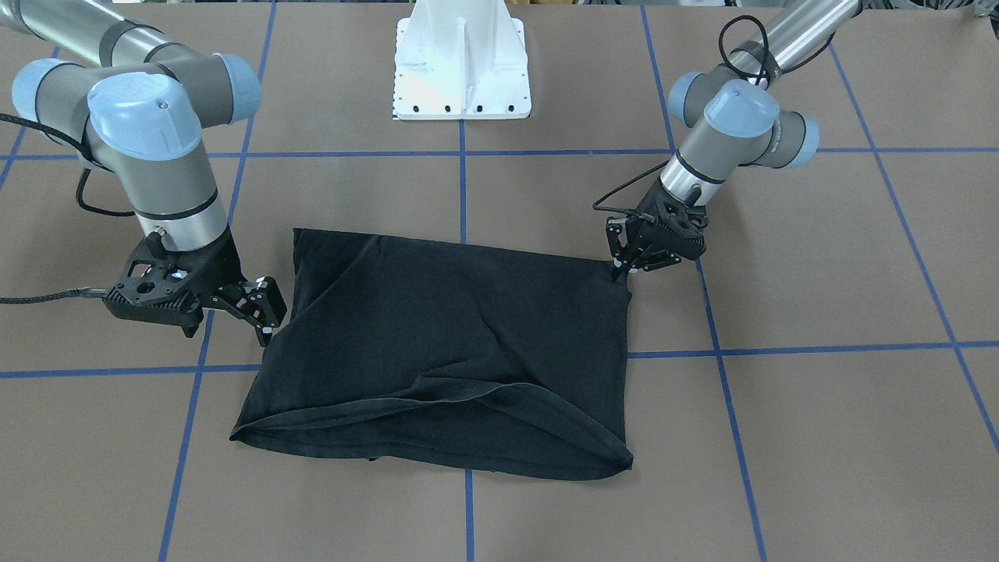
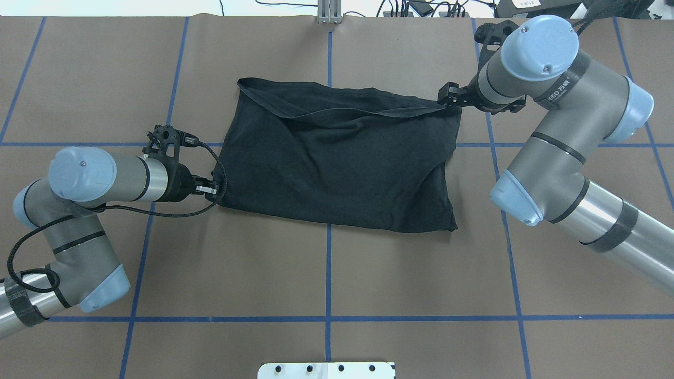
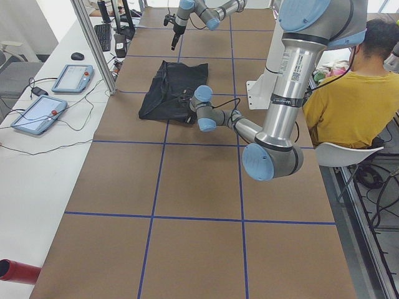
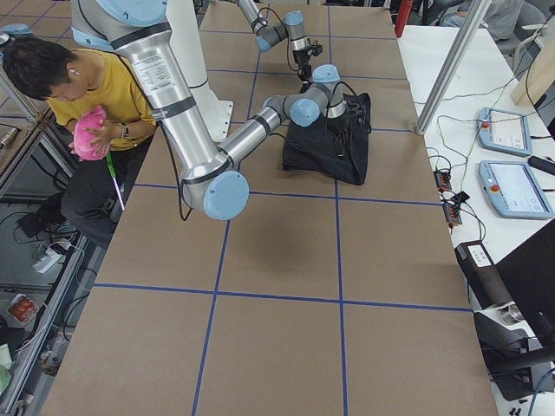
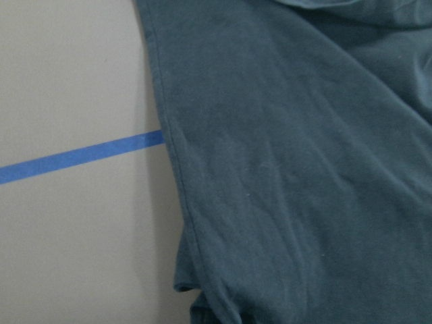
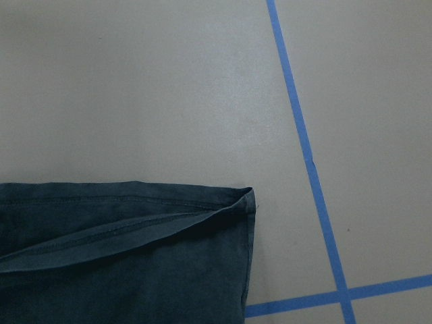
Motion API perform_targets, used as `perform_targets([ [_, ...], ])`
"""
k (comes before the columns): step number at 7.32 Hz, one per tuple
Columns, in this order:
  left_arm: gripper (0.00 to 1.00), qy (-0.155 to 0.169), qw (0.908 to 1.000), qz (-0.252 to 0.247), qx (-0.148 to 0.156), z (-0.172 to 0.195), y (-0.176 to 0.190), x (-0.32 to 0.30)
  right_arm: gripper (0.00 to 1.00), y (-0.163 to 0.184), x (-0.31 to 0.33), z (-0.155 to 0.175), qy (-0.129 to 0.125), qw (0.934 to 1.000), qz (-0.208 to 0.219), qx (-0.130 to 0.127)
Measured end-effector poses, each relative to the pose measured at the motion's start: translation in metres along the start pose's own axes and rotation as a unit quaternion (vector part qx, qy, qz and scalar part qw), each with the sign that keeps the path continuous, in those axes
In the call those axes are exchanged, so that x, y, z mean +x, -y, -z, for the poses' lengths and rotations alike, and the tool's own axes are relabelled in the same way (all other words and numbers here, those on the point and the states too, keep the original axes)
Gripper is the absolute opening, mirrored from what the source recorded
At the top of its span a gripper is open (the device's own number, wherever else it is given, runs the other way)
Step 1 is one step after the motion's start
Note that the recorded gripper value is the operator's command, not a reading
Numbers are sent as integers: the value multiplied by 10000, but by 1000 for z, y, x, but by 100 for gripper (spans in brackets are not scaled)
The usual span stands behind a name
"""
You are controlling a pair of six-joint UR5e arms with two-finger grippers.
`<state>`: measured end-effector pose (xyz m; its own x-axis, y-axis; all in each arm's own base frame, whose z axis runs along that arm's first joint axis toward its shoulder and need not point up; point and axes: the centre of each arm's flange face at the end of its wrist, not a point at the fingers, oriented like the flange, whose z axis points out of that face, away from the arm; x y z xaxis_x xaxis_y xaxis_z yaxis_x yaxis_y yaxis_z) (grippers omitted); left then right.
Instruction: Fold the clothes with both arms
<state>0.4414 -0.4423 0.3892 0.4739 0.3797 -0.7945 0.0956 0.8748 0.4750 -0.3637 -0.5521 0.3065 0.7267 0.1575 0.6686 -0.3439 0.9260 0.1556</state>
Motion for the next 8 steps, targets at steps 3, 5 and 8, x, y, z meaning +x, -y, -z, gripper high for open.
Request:
perform_targets([
  [3,0,573,9960,-644,222,12,42,-73,100,-18,-17,11,186,9997,123,-34],
  [5,0,1212,9877,-929,323,6,103,-148,100,-23,-25,14,247,9995,170,-48],
  [8,0,1689,9811,-876,359,-32,227,-174,100,-29,-33,17,309,9993,210,-68],
])
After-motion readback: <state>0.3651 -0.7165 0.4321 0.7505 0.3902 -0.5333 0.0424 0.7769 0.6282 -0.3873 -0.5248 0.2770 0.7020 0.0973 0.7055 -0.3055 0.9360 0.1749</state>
